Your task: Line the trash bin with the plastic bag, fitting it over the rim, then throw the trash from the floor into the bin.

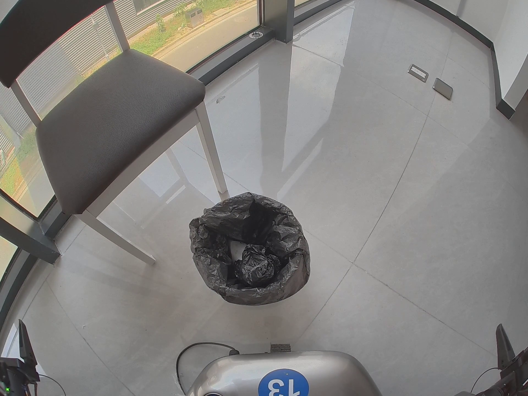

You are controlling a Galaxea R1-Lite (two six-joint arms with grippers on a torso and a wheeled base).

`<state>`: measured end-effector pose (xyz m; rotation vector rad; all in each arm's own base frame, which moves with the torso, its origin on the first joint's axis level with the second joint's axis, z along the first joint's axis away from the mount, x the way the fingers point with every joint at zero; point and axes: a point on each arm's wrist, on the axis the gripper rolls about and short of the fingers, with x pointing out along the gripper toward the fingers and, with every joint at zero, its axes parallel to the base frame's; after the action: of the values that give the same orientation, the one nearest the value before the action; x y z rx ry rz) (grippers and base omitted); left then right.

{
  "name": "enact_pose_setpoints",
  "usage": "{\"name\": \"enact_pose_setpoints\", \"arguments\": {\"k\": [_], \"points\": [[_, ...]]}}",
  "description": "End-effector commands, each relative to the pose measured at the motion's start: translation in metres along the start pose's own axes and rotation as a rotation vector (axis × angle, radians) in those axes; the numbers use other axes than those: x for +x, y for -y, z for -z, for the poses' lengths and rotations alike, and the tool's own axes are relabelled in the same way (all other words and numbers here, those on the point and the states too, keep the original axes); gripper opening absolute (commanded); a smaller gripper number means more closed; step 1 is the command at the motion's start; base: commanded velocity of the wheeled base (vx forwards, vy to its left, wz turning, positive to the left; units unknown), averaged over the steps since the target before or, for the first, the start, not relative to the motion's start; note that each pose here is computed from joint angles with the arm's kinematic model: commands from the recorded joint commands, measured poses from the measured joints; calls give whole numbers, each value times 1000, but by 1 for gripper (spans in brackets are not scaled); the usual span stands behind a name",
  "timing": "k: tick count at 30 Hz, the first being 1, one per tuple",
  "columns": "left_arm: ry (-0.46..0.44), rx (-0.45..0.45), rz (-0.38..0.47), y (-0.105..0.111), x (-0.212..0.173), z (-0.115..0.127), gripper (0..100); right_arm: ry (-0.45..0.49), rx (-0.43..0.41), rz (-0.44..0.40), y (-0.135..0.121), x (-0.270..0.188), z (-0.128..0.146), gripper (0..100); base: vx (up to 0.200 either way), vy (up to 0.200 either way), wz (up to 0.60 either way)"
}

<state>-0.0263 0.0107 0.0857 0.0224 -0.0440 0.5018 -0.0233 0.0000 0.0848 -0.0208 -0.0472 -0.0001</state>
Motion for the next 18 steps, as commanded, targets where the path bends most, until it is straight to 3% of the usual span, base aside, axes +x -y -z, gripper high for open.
{"name": "enact_pose_setpoints", "arguments": {"k": [1,3,6,7,10,15,18], "points": [[-3,7,-2,0,0,5,100,-4,15,-164,-4,-1,3,100,0,0,0],[-2,7,-2,0,0,4,100,-5,12,-155,-3,-1,3,100,0,0,0],[-3,16,3,0,0,5,100,-4,10,-32,-1,-1,2,100,0,0,0],[-3,17,9,0,0,4,100,-2,25,77,2,-1,2,100,0,0,0],[-3,14,67,2,0,5,100,1,70,160,4,-1,3,100,0,0,0],[-11,-55,84,2,0,5,100,-8,34,126,3,-1,2,100,0,0,0],[-9,-56,171,4,0,4,100,-39,22,-35,-1,-2,3,100,0,0,0]]}}
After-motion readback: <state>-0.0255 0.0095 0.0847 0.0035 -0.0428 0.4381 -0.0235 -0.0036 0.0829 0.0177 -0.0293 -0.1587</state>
